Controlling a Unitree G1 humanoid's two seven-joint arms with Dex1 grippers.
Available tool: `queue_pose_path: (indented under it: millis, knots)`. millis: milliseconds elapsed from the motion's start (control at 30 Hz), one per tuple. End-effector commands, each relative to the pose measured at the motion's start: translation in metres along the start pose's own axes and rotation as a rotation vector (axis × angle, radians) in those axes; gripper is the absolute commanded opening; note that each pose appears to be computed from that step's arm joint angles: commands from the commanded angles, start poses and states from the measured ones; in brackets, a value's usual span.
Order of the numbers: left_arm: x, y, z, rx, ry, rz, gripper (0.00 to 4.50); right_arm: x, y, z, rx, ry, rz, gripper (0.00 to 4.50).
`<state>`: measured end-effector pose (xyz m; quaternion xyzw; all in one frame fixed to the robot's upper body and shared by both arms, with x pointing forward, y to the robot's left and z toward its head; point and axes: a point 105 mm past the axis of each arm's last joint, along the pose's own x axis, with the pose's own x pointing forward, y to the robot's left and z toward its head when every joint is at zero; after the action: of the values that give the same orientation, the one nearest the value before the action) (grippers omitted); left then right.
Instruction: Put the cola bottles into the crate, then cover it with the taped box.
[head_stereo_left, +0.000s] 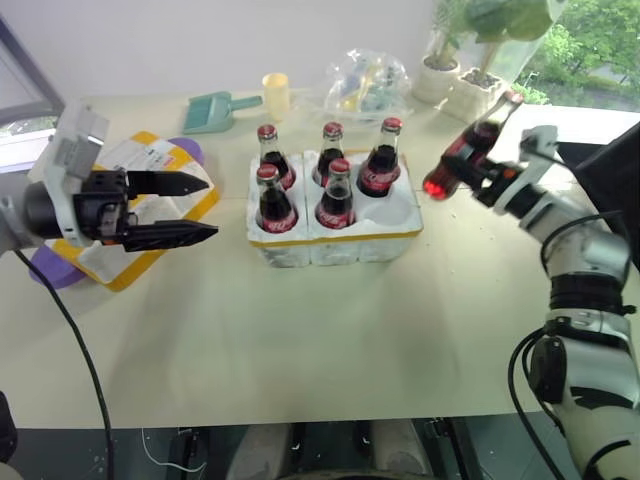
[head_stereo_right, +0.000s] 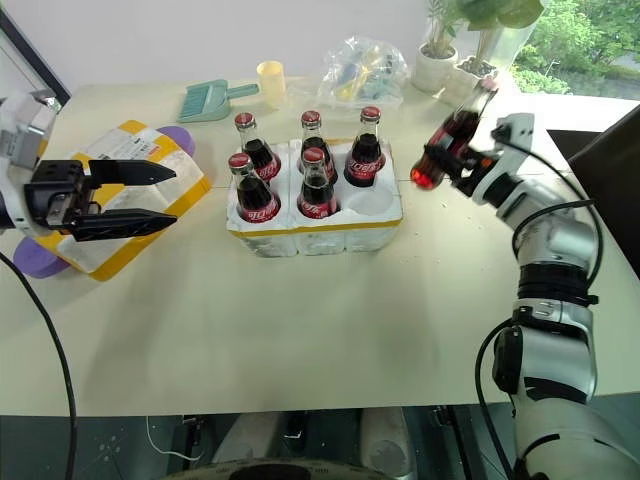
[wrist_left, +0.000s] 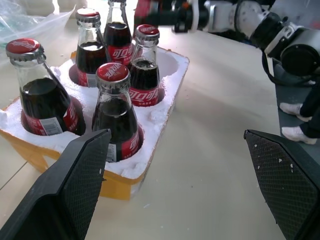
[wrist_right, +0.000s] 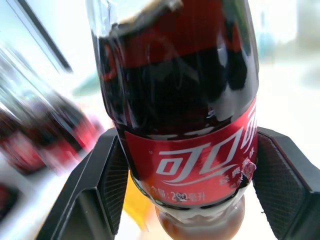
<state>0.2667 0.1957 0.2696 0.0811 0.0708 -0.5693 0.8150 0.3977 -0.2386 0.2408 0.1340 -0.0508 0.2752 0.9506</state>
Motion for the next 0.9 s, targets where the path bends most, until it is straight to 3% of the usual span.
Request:
queue_pose_path:
  millis: [33, 167, 333, 533, 900]
  knots:
    - [0.0, -0.002, 0.009, 0.046, -0.014, -0.013, 4.5, -0.01, 0.061, 0.062, -0.03, -0.16, 0.246, 2.85]
    - [0.003, 0.0, 0.007, 0.051, -0.013, -0.017, 4.5, -0.013, 0.097, 0.045, -0.082, -0.058, 0.377, 2.85]
    - [0.004, 0.0, 0.007, 0.059, -0.017, -0.02, 4.5, -0.011, 0.115, 0.017, -0.132, 0.047, 0.431, 2.85]
    - [0.003, 0.0, 0.008, 0.066, -0.02, -0.007, 4.5, 0.001, 0.106, -0.009, -0.147, 0.119, 0.376, 2.85]
    - [-0.001, -0.001, 0.006, 0.071, -0.008, 0.015, 4.5, 0.007, 0.109, -0.052, -0.308, 0.283, 0.441, 2.85]
